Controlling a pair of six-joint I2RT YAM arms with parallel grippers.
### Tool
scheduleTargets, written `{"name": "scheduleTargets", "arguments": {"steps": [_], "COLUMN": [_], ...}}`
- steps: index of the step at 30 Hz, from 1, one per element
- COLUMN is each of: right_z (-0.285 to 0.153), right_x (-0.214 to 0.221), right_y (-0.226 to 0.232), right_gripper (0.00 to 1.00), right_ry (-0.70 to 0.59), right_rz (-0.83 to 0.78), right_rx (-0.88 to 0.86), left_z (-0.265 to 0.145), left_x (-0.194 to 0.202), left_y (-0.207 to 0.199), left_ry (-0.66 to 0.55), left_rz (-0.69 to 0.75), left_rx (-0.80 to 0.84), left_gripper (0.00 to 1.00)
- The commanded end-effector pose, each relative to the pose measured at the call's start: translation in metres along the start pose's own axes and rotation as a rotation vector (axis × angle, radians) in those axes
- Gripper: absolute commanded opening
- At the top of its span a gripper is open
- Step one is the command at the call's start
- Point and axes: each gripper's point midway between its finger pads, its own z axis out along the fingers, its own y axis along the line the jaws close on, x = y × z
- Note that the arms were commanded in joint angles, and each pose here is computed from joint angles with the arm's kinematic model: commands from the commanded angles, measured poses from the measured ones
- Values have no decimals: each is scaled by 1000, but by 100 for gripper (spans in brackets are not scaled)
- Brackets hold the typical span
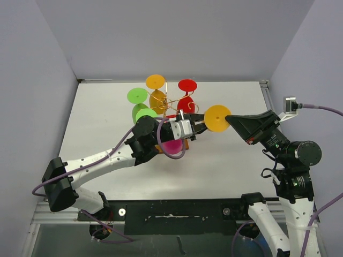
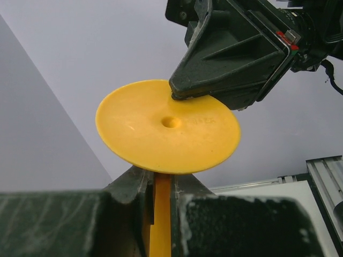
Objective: Place the wine glass upside down on the wine glass rack
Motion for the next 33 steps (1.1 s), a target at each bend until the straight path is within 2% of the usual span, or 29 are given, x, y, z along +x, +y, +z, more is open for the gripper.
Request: {"name": "scheduleTargets", "arguments": {"steps": [1, 5, 8, 10, 15, 20, 28, 33], "right_z": [4, 4, 4, 4, 2, 2, 10, 16], "right_x": [-7, -17, -27, -33, -45, -50, -44, -40], "right_y": [12, 19, 24, 25, 17, -4, -45, -64], "right_gripper": [0, 0, 0, 0, 0, 0, 0, 0], "right_ry": [0, -42, -80, -104, -166, -215, -189, -175], "right_rz": [-9, -16, -29, -41, -63, -61, -42, -45], "right_rx": [-37, -37, -27, -11, 52, 137, 251, 279], "left_z": [2, -3, -10, -14, -30, -65, -146, -232], "left_x": [-40, -42, -46, -47, -54, -69, -85, -90], "left_y": [0, 6, 13, 19, 29, 56, 81, 100], "left_ry": [-104, -117, -136, -129, -122, -88, 14, 110], "left_rz": [25, 6, 5, 2, -14, -67, -111, -130], "left_rx": [16, -39, -97, -135, -220, -419, -699, -1004], "left_gripper": [7, 33, 45, 49, 52, 52, 52, 52]}}
